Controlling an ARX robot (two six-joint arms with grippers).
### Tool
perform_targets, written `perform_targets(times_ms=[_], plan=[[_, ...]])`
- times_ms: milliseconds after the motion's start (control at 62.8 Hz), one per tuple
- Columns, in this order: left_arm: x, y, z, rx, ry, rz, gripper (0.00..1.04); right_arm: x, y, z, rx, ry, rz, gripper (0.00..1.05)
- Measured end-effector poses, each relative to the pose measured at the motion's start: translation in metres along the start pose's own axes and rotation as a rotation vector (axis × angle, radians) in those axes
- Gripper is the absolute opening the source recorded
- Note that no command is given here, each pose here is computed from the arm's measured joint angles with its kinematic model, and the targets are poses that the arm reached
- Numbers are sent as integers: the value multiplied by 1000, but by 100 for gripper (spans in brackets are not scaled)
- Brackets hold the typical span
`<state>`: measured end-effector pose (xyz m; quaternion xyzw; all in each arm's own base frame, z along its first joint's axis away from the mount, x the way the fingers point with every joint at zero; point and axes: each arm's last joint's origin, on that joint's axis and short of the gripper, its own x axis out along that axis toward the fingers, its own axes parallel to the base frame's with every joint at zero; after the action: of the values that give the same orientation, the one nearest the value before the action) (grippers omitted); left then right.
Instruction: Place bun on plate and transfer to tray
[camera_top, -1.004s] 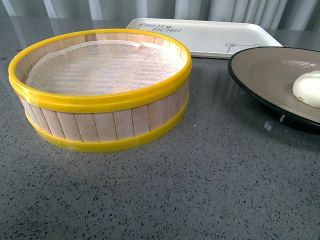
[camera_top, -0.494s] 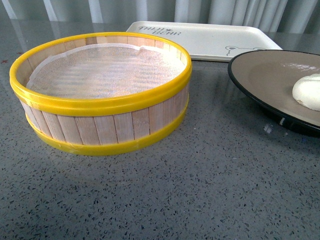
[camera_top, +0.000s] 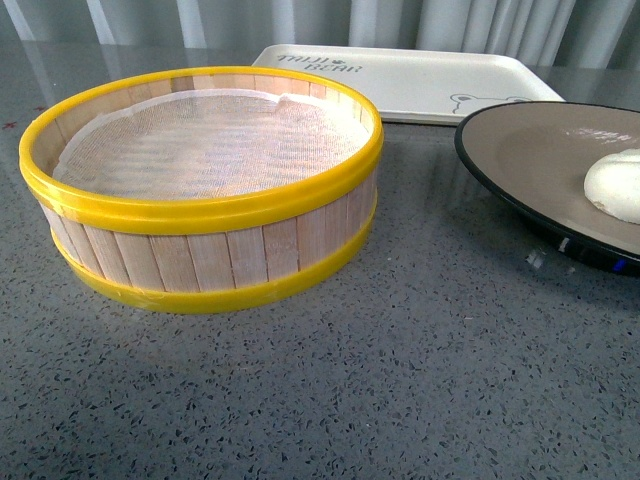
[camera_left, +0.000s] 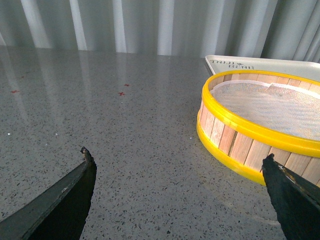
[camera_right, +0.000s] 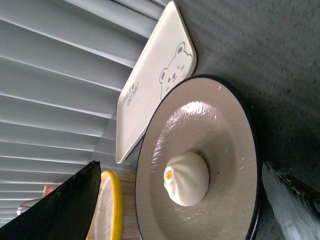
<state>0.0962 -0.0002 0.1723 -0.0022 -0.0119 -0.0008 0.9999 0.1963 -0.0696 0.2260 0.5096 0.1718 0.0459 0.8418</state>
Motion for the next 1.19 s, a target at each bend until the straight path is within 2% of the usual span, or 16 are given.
perform_targets(times_ms=[143,398,558,860,1195], plan=[[0,0,0,0,0,0,98,2,-8,-1,105,50,-15,96],[0,0,0,0,0,0,98,-1,-36,14,180,-20,-113,96],[0,0,0,0,0,0,98,10,-43,13,198,-6,-124,96],[0,0,0,0,0,0,98,40,-40,-1,237,48,-102,96],[0,0,0,0,0,0,98,51,-15,-28,224,131,-41,96]])
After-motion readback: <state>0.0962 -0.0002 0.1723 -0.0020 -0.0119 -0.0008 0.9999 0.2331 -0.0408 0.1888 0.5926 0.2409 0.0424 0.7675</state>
